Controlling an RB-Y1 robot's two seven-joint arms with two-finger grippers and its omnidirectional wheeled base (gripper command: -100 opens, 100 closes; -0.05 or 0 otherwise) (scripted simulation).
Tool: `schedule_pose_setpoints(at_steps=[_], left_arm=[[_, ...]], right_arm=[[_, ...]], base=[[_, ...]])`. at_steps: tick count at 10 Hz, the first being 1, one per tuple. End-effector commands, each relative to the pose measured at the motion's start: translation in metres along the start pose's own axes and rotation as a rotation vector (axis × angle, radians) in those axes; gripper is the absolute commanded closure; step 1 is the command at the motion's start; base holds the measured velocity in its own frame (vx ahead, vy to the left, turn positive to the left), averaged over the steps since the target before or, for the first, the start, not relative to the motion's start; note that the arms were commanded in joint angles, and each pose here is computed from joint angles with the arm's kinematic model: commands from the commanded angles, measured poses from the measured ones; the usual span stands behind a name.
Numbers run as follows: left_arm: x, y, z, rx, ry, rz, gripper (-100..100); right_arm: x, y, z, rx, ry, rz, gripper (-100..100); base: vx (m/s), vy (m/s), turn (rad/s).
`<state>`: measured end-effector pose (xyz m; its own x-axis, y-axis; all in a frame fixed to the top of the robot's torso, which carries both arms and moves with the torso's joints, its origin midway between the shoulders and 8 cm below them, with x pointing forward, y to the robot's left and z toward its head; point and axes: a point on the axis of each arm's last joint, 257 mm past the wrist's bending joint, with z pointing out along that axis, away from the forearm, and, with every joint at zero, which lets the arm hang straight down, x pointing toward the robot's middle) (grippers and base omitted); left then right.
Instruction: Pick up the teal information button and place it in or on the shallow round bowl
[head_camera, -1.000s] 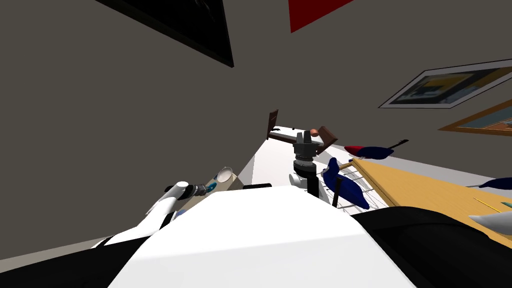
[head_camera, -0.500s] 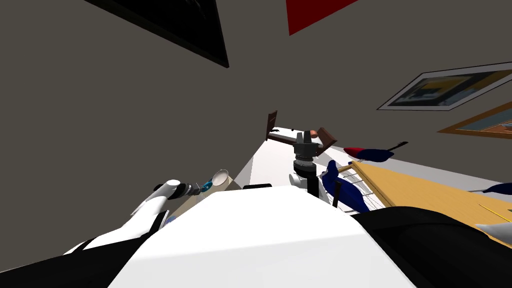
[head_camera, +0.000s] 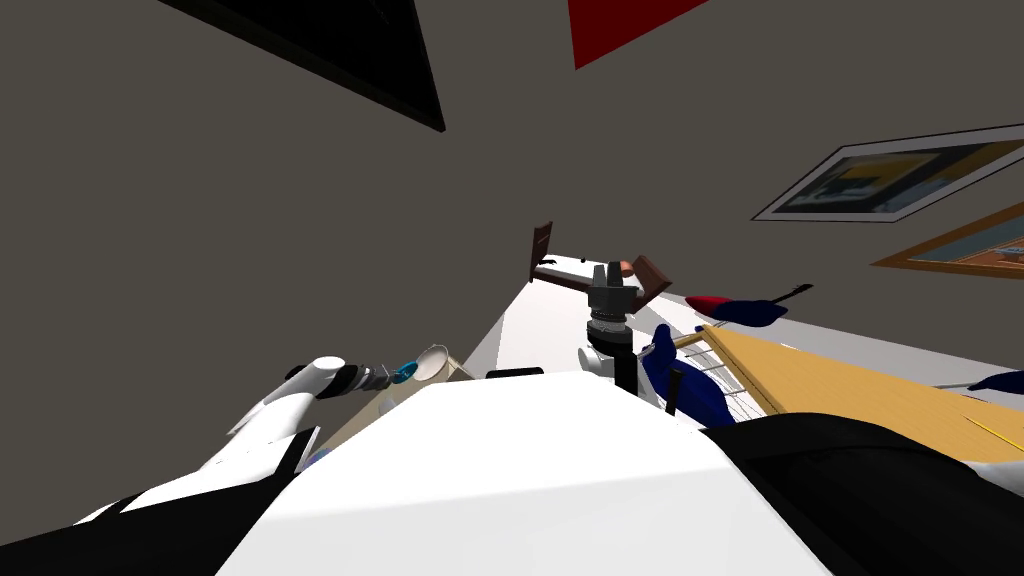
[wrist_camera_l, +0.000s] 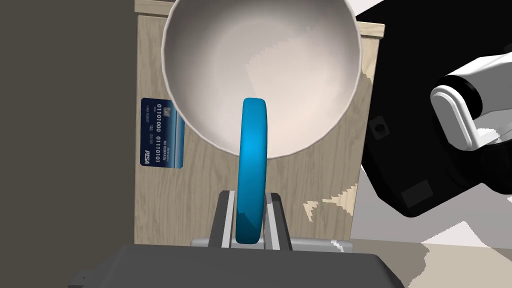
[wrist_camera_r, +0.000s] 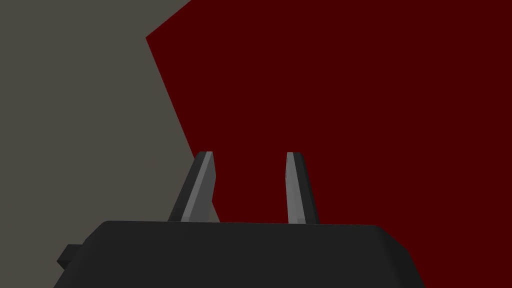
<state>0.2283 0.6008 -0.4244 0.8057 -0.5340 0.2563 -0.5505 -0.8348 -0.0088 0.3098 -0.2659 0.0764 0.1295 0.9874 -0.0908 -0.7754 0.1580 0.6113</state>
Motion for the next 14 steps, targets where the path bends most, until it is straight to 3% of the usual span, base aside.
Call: schedule_pose_setpoints(at_steps=[1, 3, 7, 8, 9, 13, 14], left_arm=[[0.000, -0.005, -0.013, -0.003, -0.002, -0.001, 100], [-0.001, -0.008, -0.020, -0.003, -0.003, -0.001, 100], [-0.002, -0.020, -0.053, -0.006, -0.017, -0.003, 100], [-0.003, -0.019, -0.049, -0.004, -0.015, -0.002, 100], [-0.003, -0.019, -0.050, -0.005, -0.014, -0.002, -100], [-0.002, -0.019, -0.050, -0.005, -0.013, -0.002, -100], [-0.002, -0.019, -0.050, -0.005, -0.013, -0.002, 0]], right_arm=[[0.000, 0.000, 0.000, 0.000, 0.000, 0.000, 0], [0.000, 0.000, 0.000, 0.000, 0.000, 0.000, 0], [0.000, 0.000, 0.000, 0.000, 0.000, 0.000, 0], [0.000, 0.000, 0.000, 0.000, 0.000, 0.000, 0], [0.000, 0.000, 0.000, 0.000, 0.000, 0.000, 0], [0.000, 0.000, 0.000, 0.000, 0.000, 0.000, 0], [0.000, 0.000, 0.000, 0.000, 0.000, 0.000, 0]], base=[[0.075, -0.109, -0.015], [0.058, -0.078, -0.008], [0.062, -0.077, -0.015], [0.039, -0.044, -0.001], [0.007, -0.009, -0.001], [0.000, 0.000, 0.000], [0.000, 0.000, 0.000]])
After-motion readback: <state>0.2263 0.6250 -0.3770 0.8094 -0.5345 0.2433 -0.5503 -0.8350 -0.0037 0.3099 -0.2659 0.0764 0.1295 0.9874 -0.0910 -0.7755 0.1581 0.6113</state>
